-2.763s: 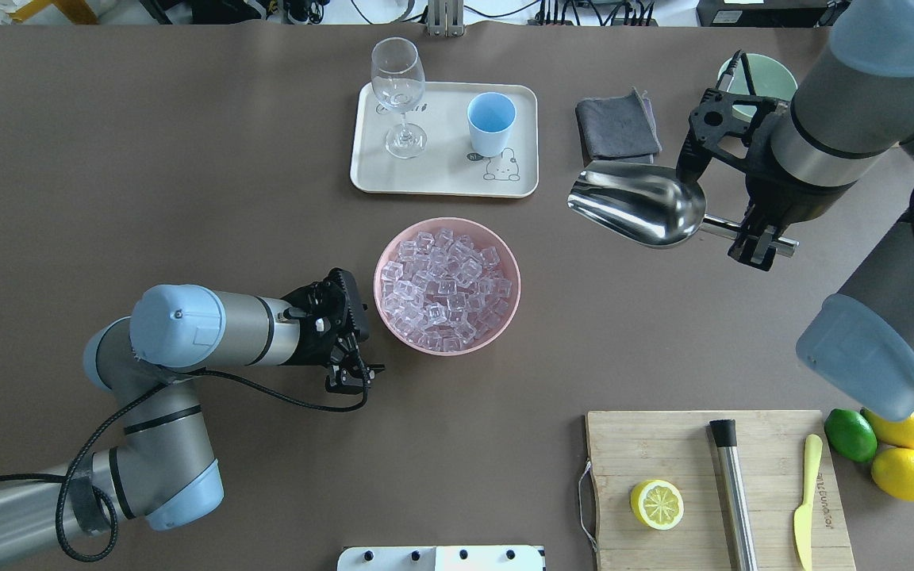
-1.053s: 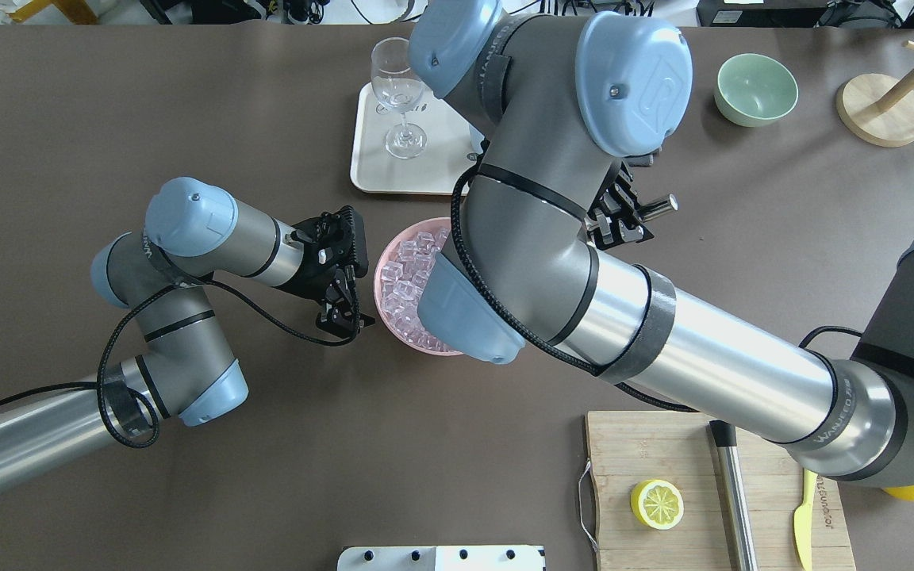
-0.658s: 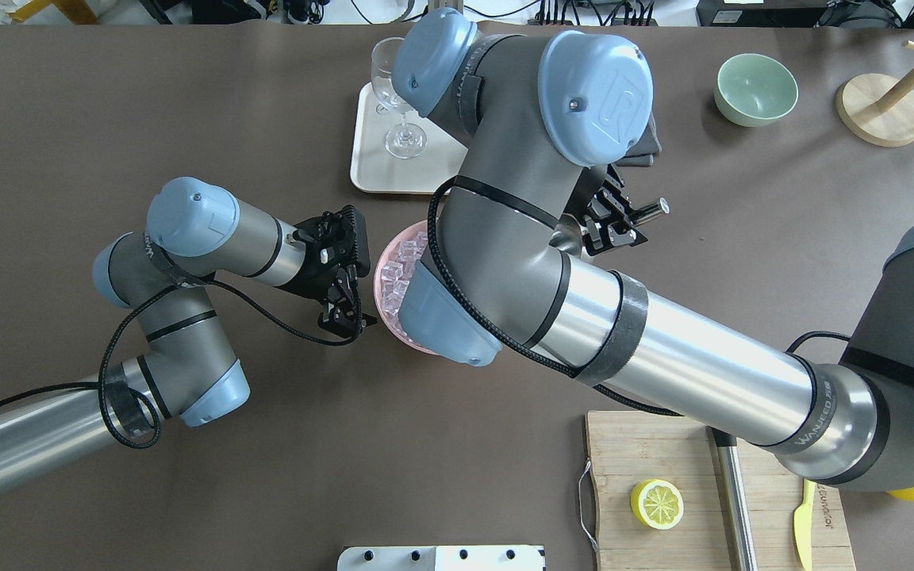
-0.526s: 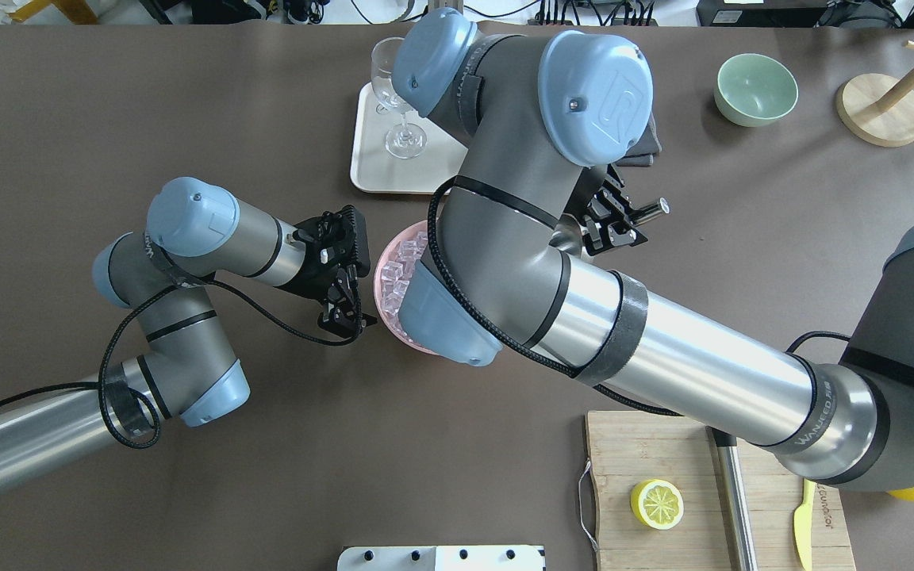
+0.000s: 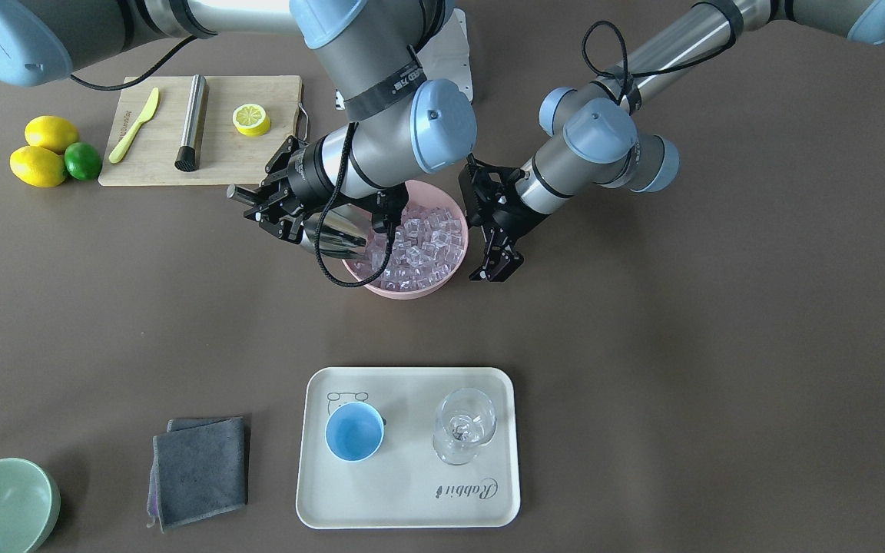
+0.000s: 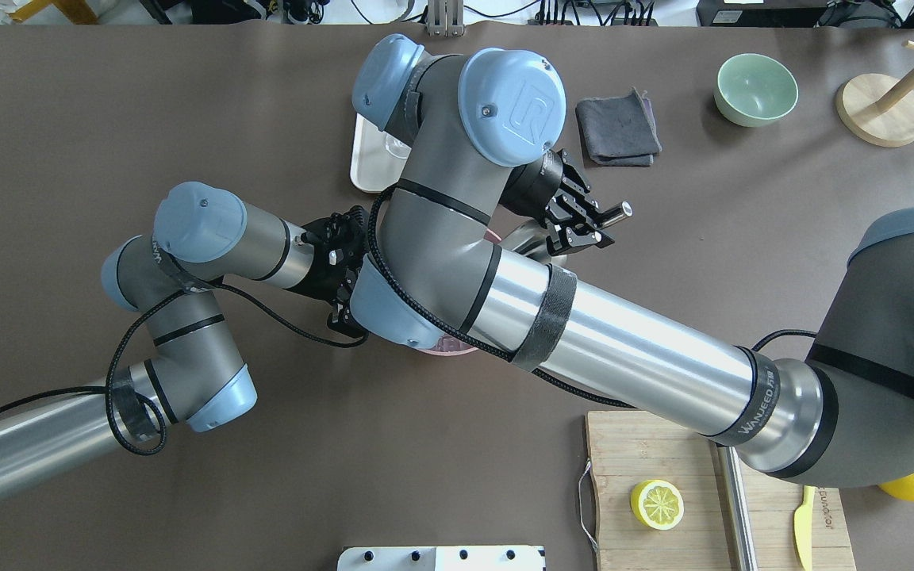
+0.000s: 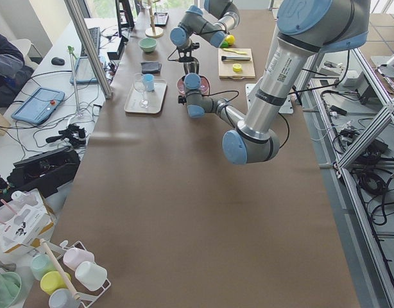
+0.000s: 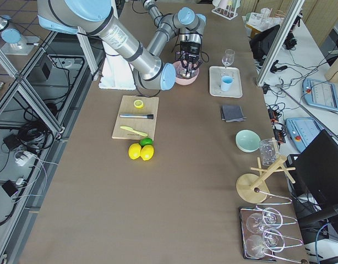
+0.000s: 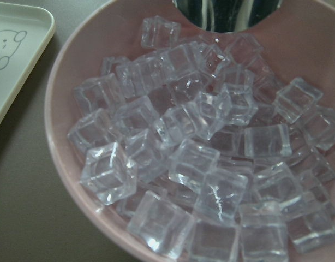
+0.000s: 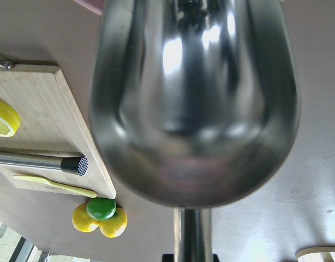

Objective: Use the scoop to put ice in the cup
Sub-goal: 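Lower the scoop into the ice cubes while the left gripper steadies the bowl rim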

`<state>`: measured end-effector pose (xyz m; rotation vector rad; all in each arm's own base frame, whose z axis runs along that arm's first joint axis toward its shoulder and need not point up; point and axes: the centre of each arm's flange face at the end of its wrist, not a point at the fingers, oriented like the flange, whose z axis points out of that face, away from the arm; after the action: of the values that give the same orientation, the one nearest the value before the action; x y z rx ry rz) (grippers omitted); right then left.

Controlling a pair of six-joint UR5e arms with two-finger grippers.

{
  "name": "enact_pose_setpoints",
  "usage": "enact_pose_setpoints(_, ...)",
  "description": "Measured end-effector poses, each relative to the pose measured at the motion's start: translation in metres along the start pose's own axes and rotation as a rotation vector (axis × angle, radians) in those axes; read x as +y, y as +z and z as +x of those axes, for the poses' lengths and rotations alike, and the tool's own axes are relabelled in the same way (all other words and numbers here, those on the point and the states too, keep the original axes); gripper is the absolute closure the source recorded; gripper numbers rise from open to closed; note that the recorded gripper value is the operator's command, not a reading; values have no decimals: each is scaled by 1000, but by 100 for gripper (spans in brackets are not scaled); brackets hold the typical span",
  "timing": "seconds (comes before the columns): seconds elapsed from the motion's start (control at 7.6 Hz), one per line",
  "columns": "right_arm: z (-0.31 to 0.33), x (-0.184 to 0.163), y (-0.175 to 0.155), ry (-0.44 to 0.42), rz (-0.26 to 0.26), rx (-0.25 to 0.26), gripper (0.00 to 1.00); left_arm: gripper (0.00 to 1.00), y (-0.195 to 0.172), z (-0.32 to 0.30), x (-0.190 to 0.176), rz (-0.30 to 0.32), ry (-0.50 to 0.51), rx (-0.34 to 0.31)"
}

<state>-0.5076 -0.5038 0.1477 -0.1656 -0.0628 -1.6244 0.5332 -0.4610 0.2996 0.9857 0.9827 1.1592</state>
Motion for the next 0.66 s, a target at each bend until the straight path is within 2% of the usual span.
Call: enact_pose_setpoints(0.66,1,-18,-5,3,-6,-9,100,2,7,12,-1,0,8,11)
